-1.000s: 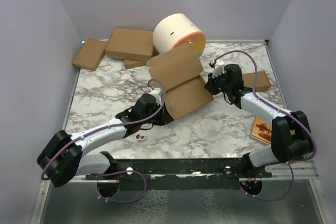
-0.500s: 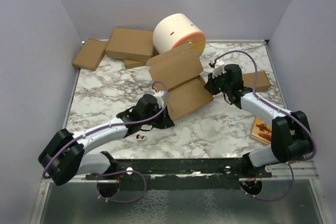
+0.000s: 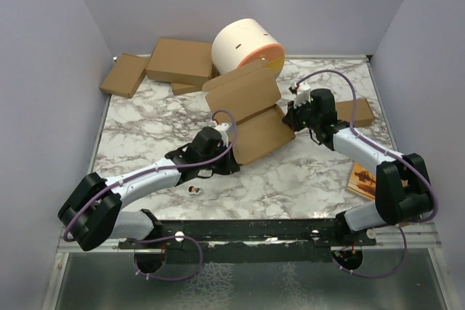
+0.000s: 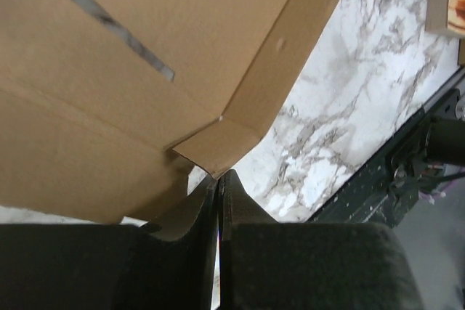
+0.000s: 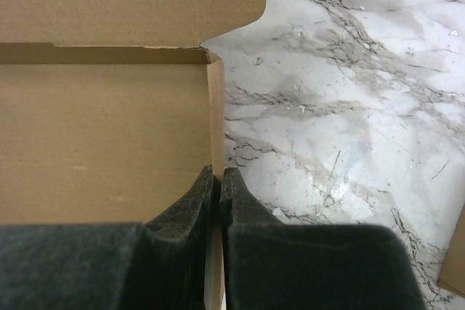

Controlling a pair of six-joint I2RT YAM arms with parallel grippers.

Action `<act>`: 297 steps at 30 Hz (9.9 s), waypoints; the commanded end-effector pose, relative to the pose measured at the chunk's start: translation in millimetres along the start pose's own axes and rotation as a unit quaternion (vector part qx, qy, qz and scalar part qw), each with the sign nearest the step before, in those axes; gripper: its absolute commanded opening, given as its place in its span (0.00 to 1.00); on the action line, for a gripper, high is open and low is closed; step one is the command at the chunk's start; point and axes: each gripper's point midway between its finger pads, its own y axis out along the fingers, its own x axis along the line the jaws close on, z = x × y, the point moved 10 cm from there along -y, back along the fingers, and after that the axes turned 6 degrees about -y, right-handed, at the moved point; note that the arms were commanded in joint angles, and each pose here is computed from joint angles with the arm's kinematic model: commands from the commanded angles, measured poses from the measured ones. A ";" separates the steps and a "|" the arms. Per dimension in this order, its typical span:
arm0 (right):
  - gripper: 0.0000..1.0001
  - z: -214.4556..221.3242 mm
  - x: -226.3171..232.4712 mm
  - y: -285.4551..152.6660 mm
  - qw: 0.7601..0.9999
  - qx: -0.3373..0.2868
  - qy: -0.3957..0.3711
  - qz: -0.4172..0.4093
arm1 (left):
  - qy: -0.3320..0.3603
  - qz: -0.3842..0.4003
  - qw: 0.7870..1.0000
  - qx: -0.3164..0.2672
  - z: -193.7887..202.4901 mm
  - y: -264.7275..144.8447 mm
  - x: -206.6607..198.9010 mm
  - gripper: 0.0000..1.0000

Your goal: Fold the paper box

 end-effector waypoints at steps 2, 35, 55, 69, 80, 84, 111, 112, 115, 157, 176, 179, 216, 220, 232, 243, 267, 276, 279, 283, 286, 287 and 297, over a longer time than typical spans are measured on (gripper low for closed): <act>0.01 -4.7 4.7 -1.8 1.000 -0.022 -0.006 -0.018 | 0.028 -0.024 0.997 -0.072 -27.3 -1.0 -10.6 0.06; 0.03 -8.6 -9.5 -1.4 0.996 -0.014 0.052 0.067 | 0.077 -0.010 0.973 -0.215 -41.0 -49.7 -11.8 0.40; 0.01 -27.6 -13.1 -12.5 0.991 -0.054 0.089 0.081 | -0.048 0.129 0.936 -0.323 -64.0 -64.0 38.1 0.72; 0.01 -22.4 -9.2 -11.4 0.992 -0.059 0.091 0.060 | -0.093 0.095 0.941 -0.312 -82.9 -43.5 44.6 0.47; 0.01 -18.7 -9.3 -9.0 0.992 -0.056 0.091 0.059 | -0.088 0.074 0.955 -0.272 -96.0 -27.0 38.1 0.09; 0.01 -15.5 -9.1 -6.6 0.993 -0.051 0.094 0.058 | -0.078 0.078 0.958 -0.265 -100.0 -25.3 30.9 0.09; 0.01 26.1 -6.1 23.6 0.990 0.029 0.132 0.038 | -0.084 0.114 0.973 -0.182 -91.3 15.4 39.0 0.32; 0.01 27.0 -5.9 23.8 0.990 0.030 0.132 0.037 | -0.084 0.115 0.973 -0.179 -90.6 17.0 39.9 0.34; 0.01 27.9 -5.5 24.9 0.990 0.032 0.133 0.034 | -0.086 0.118 0.974 -0.173 -89.0 20.7 42.0 0.35; 0.01 34.3 -1.9 30.6 0.988 0.050 0.145 0.010 | -0.129 0.016 0.984 -0.125 -79.3 46.4 68.0 0.28; 0.01 29.2 2.7 27.6 0.988 0.041 0.149 0.000 | -0.122 -0.077 0.985 -0.092 -70.9 60.9 53.6 0.44; 0.01 27.8 5.0 27.1 0.988 0.038 0.148 -0.003 | -0.121 -0.108 0.982 -0.095 -71.6 62.7 49.3 0.44; 0.01 21.4 16.4 24.4 0.988 0.030 0.147 -0.024 | -0.119 -0.245 0.961 -0.055 -55.7 71.8 45.8 0.00; 0.01 16.6 21.4 22.4 0.990 0.021 0.140 -0.029 | -0.101 -0.282 0.952 -0.064 -59.8 69.2 41.0 0.00; 0.01 8.0 34.6 19.9 0.992 0.003 0.125 -0.020 | -0.079 -0.320 0.942 -0.063 -58.6 72.5 28.4 0.30; 0.01 -0.5 41.6 16.3 0.994 -0.015 0.104 -0.002 | -0.079 -0.354 0.928 -0.081 -60.0 58.6 29.1 0.05; 0.01 -8.8 53.4 14.4 0.996 -0.031 0.080 -0.005 | -0.084 -0.322 0.936 -0.116 -71.7 36.8 11.6 0.29; 0.01 -6.8 52.8 15.8 0.996 -0.029 0.079 -0.002 | -0.076 -0.334 0.935 -0.091 -61.7 38.0 18.2 0.32; 0.01 -5.5 53.1 16.9 0.997 -0.027 0.078 -0.001 | -0.077 -0.337 0.935 -0.078 -54.5 39.8 19.7 0.32; 0.01 -5.2 53.0 18.1 0.997 -0.025 0.078 -0.001 | -0.078 -0.337 0.936 -0.064 -45.8 42.1 19.4 0.30; 0.01 -4.5 53.4 18.4 0.997 -0.024 0.077 -0.002 | -0.077 -0.345 0.934 -0.056 -41.5 41.4 21.0 0.28; 0.01 -4.6 53.4 18.3 0.997 -0.024 0.078 -0.002 | -0.077 -0.346 0.934 -0.054 -40.9 41.0 21.5 0.27; 0.01 -3.7 53.9 19.1 0.997 -0.022 0.078 -0.002 | -0.100 -0.319 0.941 -0.056 -30.8 34.4 21.7 0.31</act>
